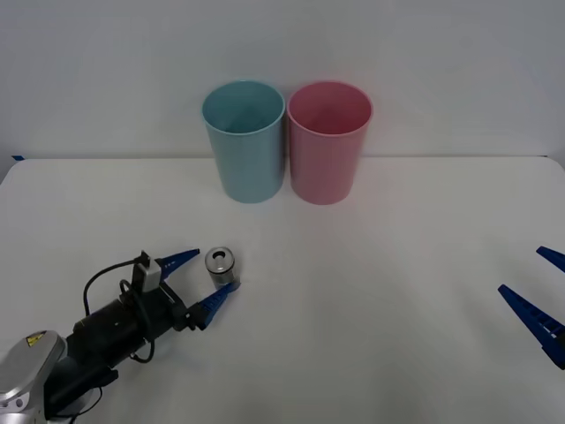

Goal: Grasp the object on the table and drop it into the matching bin: aluminum can to the light blue bin, PET bottle to the pink bin.

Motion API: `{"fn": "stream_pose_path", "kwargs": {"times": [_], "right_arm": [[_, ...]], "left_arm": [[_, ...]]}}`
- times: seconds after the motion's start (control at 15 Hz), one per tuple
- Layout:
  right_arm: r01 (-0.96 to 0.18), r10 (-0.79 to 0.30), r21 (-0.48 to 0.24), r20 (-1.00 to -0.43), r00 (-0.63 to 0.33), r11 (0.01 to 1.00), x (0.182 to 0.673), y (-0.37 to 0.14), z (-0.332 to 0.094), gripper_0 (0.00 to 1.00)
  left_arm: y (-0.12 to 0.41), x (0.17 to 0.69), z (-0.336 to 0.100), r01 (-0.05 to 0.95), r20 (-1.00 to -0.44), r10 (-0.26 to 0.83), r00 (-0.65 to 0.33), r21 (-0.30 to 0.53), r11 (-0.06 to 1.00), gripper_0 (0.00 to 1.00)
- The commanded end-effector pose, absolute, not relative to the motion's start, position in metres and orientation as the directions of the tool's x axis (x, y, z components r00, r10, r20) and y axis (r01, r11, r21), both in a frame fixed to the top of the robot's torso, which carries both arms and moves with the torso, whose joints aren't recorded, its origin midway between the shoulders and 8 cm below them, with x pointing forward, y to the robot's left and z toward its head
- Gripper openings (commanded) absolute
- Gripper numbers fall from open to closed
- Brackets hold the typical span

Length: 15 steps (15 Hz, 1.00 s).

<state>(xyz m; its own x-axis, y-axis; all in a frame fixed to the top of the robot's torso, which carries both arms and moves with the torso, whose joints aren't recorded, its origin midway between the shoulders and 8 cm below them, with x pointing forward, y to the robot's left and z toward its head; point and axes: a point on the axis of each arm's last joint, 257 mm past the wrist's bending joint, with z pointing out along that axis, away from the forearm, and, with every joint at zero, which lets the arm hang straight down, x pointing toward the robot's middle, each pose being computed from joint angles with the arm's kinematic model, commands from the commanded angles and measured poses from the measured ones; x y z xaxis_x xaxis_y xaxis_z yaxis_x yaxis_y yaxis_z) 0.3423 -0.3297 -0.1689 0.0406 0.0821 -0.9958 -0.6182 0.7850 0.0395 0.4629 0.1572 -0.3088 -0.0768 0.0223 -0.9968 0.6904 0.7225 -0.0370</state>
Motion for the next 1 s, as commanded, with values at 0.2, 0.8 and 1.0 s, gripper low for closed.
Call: {"fn": "stream_pose_path", "kwargs": {"times": [0.2,0.8,1.0], "right_arm": [[-0.618,0.082,0.039,-0.996,0.041,0.785,0.342,-0.33,-0.169,1.0],[-0.618,0.082,0.039,-0.996,0.041,0.785,0.342,-0.33,-0.169,1.0],[-0.618,0.082,0.039,-0.996,0.041,0.785,0.342,-0.33,-0.169,1.0]], "left_arm": [[0.133,0.477,-0.308,0.677,-0.997,0.034,-0.066,-0.02,0.736,1.0],[0.125,0.482,-0.31,0.665,-0.997,0.04,-0.062,-0.011,0.746,0.18],[0.125,0.482,-0.31,0.665,-0.997,0.041,-0.062,-0.011,0.747,0.0]]}}
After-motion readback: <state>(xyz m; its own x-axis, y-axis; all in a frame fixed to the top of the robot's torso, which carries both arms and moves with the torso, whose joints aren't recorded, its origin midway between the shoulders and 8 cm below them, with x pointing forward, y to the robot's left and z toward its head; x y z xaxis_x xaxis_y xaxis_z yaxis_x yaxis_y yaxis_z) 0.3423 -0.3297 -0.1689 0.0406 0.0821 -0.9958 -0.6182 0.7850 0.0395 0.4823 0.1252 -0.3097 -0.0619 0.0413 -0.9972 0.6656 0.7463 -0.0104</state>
